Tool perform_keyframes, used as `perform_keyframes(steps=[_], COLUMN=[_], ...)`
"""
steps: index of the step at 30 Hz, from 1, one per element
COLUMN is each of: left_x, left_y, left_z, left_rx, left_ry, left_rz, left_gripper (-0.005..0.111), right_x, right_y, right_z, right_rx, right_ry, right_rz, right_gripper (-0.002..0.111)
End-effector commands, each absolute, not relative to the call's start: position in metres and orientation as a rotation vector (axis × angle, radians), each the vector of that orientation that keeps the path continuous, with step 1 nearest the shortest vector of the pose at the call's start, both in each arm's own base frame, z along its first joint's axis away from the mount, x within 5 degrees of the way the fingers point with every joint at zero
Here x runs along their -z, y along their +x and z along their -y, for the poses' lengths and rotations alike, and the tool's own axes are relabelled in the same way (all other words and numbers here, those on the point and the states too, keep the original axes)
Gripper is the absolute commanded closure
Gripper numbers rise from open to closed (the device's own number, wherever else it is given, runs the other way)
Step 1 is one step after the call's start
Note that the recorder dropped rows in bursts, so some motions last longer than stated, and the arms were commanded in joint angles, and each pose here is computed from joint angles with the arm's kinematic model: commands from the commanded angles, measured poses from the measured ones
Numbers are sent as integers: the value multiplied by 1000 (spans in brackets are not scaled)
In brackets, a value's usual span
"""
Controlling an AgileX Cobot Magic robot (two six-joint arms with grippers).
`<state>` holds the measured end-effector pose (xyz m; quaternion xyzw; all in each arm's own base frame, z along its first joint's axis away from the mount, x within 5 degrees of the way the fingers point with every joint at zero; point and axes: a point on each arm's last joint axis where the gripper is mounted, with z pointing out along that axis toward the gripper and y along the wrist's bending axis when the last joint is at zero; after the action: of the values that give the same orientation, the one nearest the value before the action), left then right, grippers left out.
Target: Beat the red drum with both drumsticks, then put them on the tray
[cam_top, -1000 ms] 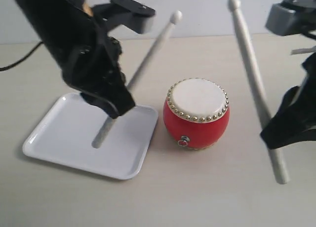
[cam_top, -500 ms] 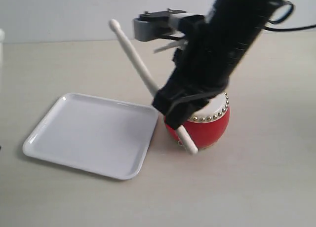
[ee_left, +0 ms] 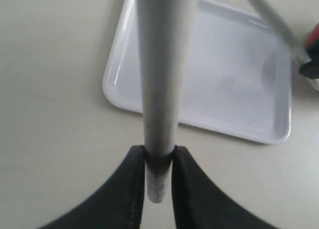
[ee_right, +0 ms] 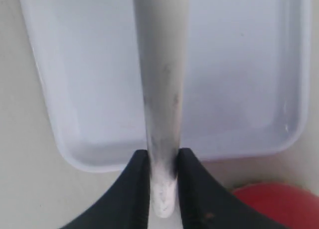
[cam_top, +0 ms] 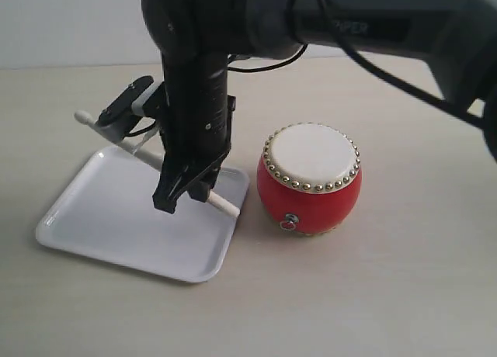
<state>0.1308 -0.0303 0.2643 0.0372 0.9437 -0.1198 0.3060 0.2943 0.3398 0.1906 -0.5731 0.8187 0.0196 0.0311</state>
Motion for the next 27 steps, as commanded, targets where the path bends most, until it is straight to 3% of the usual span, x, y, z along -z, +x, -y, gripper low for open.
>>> perform_keyframes(steps=[1, 3, 20, 27], left_x=[-265, -265, -263, -263], left_y=[131, 131, 128, 128], left_z=[28, 29, 29, 30], left_rx=[303, 311, 325, 334], left_ry=[72, 54, 53, 50], left_rz=[-2478, -2481, -2517, -2516], left_gripper=[107, 107, 107, 107], right_x=[-183, -173, -140, -140], right_y=[297, 304, 314, 314], right_z=[-347, -346, -357, -357], right_rx=[8, 108, 93, 89], right_ry=[-1936, -1978, -1993, -1949], right_rz=[-2384, -2326, -2254, -2289], right_gripper=[108, 108, 108, 94])
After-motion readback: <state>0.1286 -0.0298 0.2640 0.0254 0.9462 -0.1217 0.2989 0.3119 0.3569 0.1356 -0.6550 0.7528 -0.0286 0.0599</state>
